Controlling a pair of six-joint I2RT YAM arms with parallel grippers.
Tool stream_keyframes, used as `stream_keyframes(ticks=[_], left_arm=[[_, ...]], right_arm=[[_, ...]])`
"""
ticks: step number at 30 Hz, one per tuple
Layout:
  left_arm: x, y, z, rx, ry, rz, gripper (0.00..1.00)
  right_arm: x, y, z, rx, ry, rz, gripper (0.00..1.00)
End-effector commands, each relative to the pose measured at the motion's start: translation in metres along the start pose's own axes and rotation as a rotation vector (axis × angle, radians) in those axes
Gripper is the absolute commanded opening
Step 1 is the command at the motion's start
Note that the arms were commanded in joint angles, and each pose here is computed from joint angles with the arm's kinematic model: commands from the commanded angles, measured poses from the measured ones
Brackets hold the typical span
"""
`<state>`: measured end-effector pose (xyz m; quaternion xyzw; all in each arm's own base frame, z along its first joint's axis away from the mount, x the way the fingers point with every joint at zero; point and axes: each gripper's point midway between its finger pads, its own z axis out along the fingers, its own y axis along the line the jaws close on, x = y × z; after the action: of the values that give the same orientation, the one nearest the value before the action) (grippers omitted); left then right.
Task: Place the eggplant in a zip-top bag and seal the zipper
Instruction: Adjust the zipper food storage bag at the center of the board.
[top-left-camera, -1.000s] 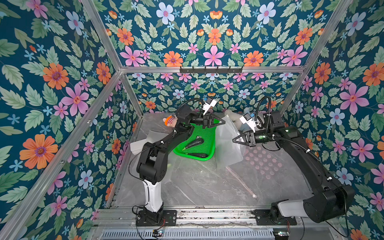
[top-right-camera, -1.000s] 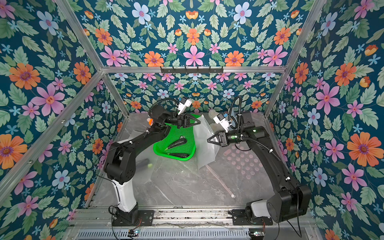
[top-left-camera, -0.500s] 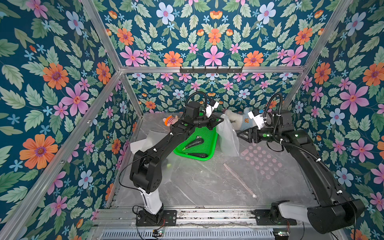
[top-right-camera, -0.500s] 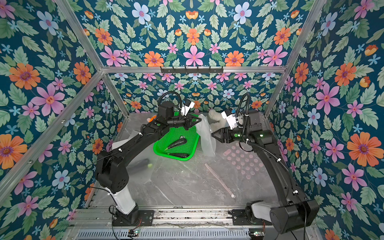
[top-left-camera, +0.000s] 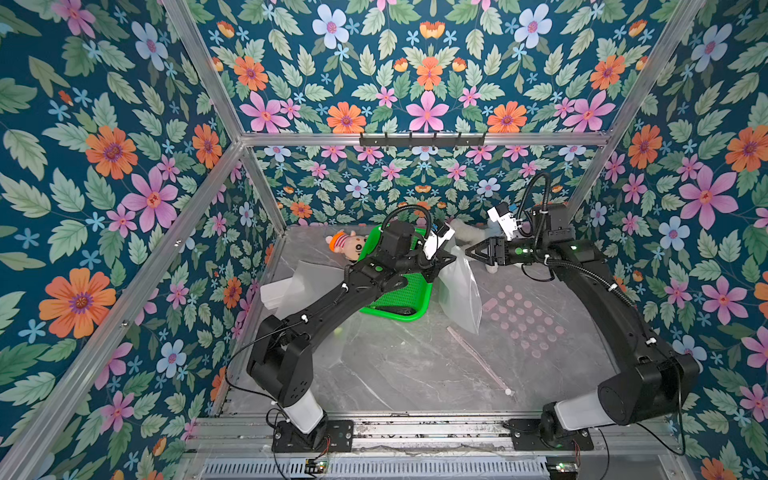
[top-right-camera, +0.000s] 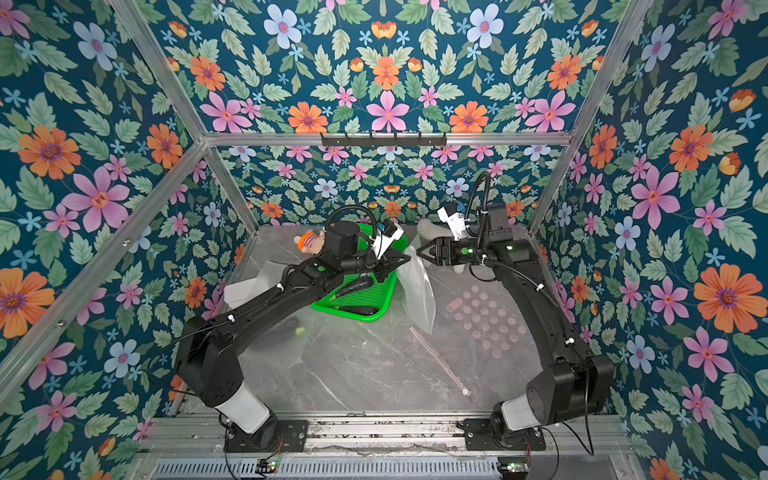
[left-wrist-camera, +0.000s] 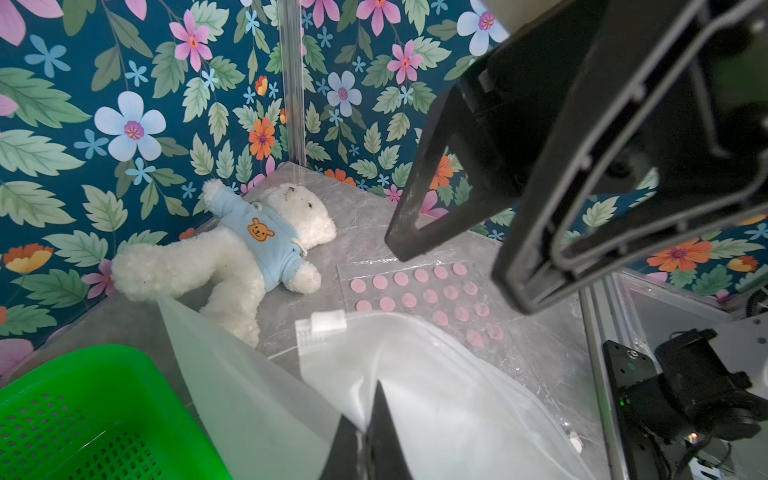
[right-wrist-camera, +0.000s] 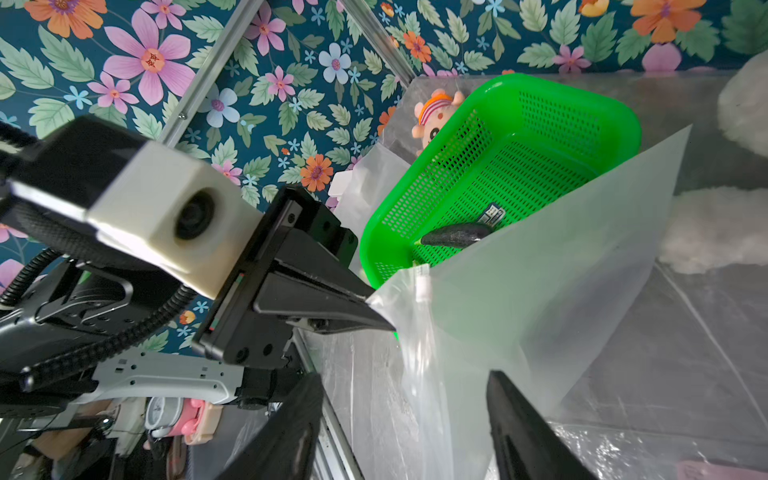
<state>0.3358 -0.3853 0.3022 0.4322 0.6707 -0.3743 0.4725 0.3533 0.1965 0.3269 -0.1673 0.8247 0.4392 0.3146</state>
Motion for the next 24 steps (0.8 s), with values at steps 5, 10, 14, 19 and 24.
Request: stream_keyframes(ticks=[5, 10, 14, 19, 24], left_arm=[[-0.015, -0.004, -0.001, -0.047, -0.039, 0.093, 0.00], [-0.018, -0.005, -0.003, -0.054, -0.060, 0.103, 0.00], [-0.024, -0.006, -0.006, -0.055, -0.080, 0.108, 0.00], [-0.031, -0.012, -0.008, -0.025, -0.063, 0.122, 0.19], [-0.036, -0.022, -0.012, 0.061, -0.013, 0.114, 0.47]], right_arm=[[0.002, 0.013, 0.010, -0.155, 0.009, 0.050, 0.57], [0.013, 0.011, 0.017, -0.190, 0.041, 0.072, 0.40], [0.019, 0.008, 0.019, -0.181, 0.057, 0.069, 0.17], [0.012, 0.015, 0.010, -0.154, 0.035, -0.030, 0.00], [0.008, 0.023, -0.002, -0.112, 0.013, -0.156, 0.00]])
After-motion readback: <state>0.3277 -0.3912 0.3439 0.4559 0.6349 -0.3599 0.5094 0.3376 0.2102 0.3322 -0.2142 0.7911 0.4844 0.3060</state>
